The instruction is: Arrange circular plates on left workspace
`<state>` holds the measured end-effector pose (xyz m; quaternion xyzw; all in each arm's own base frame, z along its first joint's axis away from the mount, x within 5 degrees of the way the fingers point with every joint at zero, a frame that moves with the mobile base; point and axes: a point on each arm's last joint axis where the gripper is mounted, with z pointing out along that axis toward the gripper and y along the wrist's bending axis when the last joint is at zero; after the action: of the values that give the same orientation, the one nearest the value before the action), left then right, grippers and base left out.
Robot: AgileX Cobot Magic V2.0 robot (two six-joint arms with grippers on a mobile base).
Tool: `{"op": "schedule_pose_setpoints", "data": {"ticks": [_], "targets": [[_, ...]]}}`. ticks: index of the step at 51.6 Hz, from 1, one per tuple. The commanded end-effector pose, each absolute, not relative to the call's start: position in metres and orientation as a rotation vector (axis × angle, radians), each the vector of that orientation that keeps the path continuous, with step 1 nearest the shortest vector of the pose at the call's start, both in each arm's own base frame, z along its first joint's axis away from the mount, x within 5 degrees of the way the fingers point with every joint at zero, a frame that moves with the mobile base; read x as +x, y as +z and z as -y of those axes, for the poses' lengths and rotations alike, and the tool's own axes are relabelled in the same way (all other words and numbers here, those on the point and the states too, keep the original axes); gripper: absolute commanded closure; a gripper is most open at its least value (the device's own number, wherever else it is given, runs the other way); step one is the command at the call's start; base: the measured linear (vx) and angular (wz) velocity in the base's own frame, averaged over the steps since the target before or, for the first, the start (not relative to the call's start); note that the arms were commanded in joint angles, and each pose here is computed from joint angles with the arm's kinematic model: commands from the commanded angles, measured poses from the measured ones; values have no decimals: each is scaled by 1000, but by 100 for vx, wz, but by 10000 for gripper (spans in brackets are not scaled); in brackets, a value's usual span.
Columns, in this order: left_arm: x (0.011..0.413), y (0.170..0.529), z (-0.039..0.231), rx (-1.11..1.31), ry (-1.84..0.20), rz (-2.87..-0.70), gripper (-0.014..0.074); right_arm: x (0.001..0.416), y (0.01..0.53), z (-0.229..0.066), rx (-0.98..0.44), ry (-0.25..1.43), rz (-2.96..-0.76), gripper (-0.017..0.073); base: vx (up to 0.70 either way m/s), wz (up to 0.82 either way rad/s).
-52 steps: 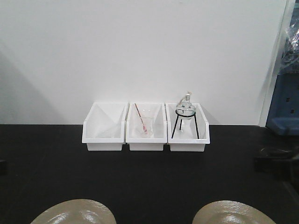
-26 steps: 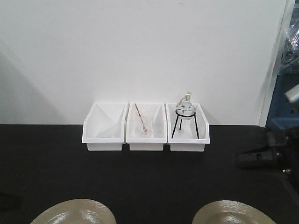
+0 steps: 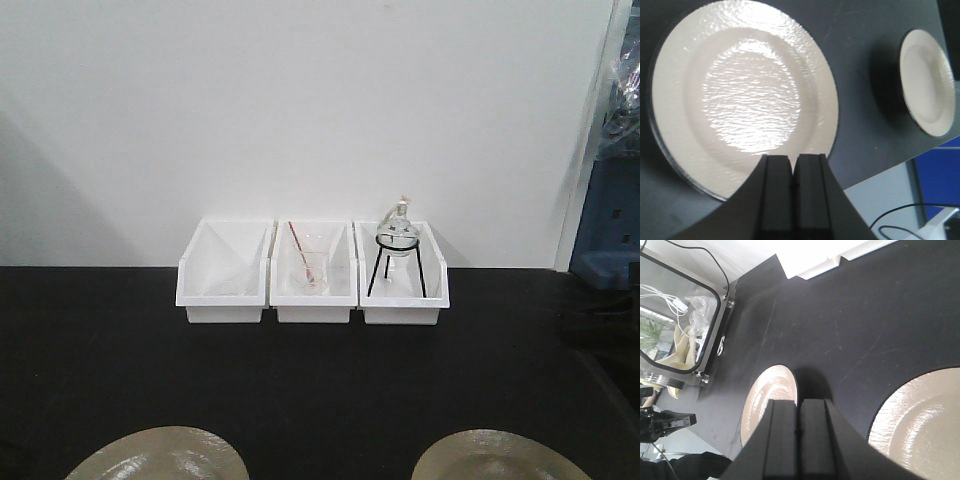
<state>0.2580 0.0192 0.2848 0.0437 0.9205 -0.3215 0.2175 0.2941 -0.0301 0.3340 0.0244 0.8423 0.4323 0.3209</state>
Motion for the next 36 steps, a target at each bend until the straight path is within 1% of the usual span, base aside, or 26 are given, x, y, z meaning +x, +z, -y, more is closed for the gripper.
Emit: {"op": "schedule_pose_setpoints", "data": {"ticks": [1,8,15,20,24,32,36], "targets": [[257,299,-18,156,-859,-2503,594,292,357,29,42,1140,-2110,564,0,0],[253,293,-24,206,-759,-2582,588,294,357,31,63,1116,-2102,564,0,0],[257,293,-27,180,-694,-2553,545,295,357,32,73,1098,-2096,564,0,0],[262,292,-30,155,-649,-2531,475,295,357,33,79,1090,-2094,564,0,0],[265,288,-32,141,-644,-2537,396,296,357,33,81,1087,-2092,564,0,0],[276,268,-35,97,-707,-2603,243,297,356,34,89,1064,-2085,564,0,0],[282,254,-37,86,-746,-2644,188,297,356,35,87,1055,-2082,564,0,0]]}}
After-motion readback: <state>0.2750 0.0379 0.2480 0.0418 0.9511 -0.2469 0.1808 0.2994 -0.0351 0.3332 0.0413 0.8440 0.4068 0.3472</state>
